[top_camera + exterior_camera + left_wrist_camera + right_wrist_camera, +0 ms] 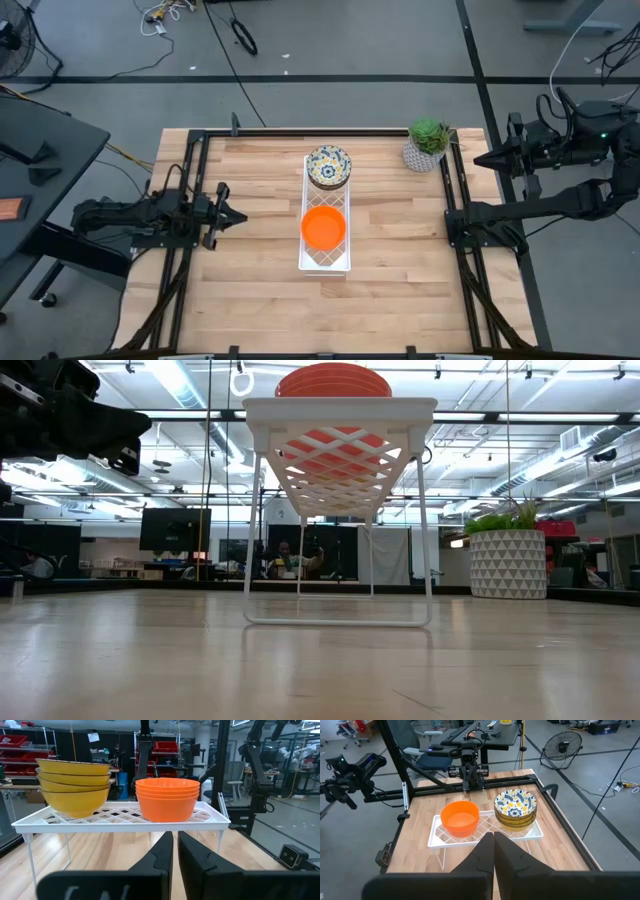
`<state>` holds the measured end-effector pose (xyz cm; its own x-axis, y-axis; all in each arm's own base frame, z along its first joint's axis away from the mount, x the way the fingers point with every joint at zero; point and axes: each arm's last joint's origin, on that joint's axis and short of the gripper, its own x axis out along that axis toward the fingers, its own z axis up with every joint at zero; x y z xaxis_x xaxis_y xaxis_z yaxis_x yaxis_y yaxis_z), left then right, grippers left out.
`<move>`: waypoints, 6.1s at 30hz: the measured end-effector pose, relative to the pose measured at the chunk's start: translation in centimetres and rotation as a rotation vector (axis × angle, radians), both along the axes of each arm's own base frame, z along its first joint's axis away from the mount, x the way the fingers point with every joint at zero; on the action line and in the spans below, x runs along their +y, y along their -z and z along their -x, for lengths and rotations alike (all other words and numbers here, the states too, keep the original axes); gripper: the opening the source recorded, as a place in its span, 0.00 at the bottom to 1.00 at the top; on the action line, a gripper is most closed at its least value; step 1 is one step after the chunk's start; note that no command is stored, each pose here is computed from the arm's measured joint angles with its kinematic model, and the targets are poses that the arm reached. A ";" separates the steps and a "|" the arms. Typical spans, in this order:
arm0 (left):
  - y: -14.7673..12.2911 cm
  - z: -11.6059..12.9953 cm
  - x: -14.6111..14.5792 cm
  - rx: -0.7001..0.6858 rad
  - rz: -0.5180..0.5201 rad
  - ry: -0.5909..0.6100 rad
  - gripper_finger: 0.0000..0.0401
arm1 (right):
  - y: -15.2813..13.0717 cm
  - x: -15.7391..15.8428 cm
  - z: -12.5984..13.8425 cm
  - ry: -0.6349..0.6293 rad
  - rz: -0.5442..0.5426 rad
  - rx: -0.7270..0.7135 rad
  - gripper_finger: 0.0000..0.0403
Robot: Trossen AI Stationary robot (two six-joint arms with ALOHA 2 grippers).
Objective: Pick & Place Mini bowls
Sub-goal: Return to Home Position
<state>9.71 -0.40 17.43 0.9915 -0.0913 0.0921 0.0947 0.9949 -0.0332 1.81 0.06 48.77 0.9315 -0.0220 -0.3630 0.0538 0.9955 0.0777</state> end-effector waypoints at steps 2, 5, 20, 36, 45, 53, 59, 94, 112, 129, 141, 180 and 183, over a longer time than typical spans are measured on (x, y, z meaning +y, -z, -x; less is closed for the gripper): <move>0.0 0.0 0.0 0.000 0.000 0.000 0.08 | 0.0 0.0 0.0 0.000 0.000 0.000 0.03; 0.0 0.0 0.0 -0.001 0.000 0.000 0.08 | 0.0 0.0 0.0 0.000 0.000 0.000 0.03; 0.0 0.0 0.0 -0.001 0.000 0.000 0.08 | 0.0 0.0 0.0 0.000 0.000 0.000 0.03; 0.0 0.0 0.0 0.000 0.000 0.000 0.08 | 0.0 0.0 0.0 0.000 0.000 0.000 0.03; 0.0 0.0 0.0 0.000 0.000 0.000 0.08 | -0.3 0.0 -0.1 0.006 -0.012 -0.030 0.03; 0.0 0.0 0.0 0.000 0.000 0.001 0.08 | -2.4 -0.1 -0.8 0.004 0.011 -0.254 0.03; 0.0 0.0 0.0 0.000 0.000 0.000 0.08 | -3.6 -0.1 -1.7 -0.060 0.079 -0.449 0.03; 0.0 0.0 0.0 0.000 0.000 0.000 0.08 | 8.5 0.4 -3.3 -0.328 0.258 -1.248 0.03; 0.0 0.0 0.0 0.000 0.000 0.001 0.08 | 11.1 -0.2 -4.2 -0.060 0.102 -1.109 0.03; 0.0 0.0 0.0 -0.001 0.000 0.001 0.08 | 16.6 -0.2 -3.2 -0.046 0.099 -1.271 0.03; 0.0 0.0 0.0 -0.001 0.000 0.001 0.08 | 19.5 -0.1 -2.5 -0.055 0.078 -1.331 0.03; 0.0 0.0 0.0 -0.001 0.000 0.000 0.08 | 25.6 -0.1 -5.4 -0.042 0.048 -1.102 0.03; 0.0 0.0 0.0 0.000 0.000 0.001 0.08 | 26.2 -0.1 -5.9 -0.042 0.052 -1.018 0.03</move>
